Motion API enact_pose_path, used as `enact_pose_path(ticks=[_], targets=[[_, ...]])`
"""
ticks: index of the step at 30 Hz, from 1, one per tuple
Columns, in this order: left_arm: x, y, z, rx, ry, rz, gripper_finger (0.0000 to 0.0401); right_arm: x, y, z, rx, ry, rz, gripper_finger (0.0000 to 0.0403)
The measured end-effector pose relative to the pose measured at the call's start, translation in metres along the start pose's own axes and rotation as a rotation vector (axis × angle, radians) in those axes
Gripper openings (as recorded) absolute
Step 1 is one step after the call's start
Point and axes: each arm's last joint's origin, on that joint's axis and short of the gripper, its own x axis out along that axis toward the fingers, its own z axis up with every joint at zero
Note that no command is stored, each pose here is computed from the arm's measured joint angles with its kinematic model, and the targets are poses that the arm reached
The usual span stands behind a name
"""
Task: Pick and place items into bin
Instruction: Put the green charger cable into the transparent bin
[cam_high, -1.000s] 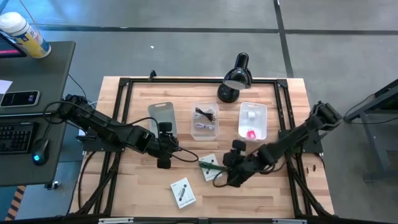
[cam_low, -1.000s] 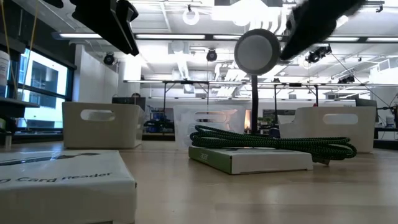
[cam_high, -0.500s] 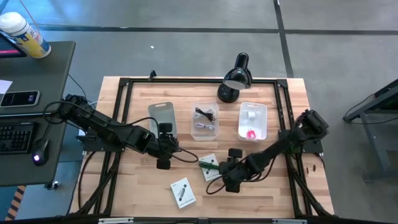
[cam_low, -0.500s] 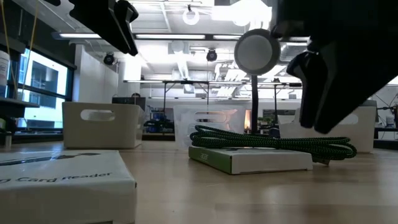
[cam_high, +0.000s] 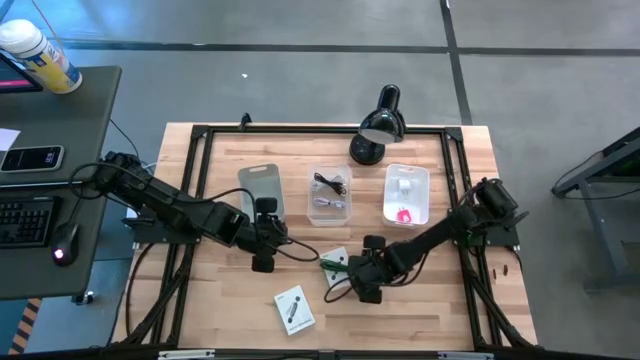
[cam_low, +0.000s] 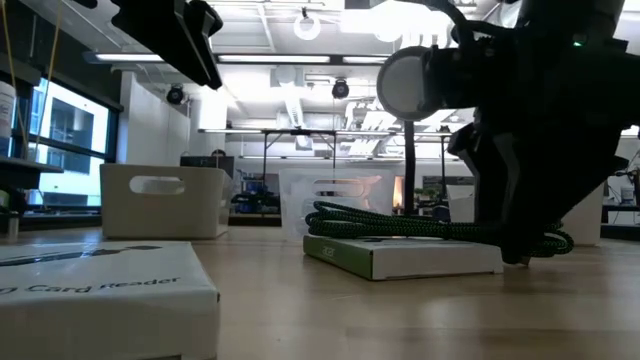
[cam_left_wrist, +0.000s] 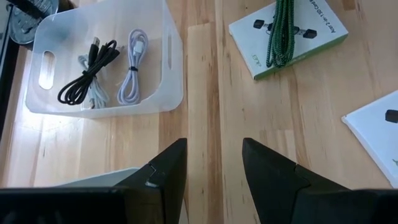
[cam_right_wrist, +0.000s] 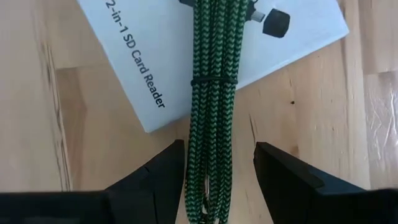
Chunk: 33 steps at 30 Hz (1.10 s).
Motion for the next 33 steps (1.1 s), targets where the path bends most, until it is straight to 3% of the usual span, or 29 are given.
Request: enact_pose_path(ticks=[7,33], targets=[[0.0000,-0.0002,0.0000,-0.003,0.001,-0.007,0.0143,0.0011,-0.0043,0.0027,-0.004,0.014,0.017,0.0174],[0.0000,-0.0004,0.0010,-0.007,-0.008,-0.011,0.0143,0.0017,-0.0062,0.0038,0.015,0.024,0.030,0.0066]])
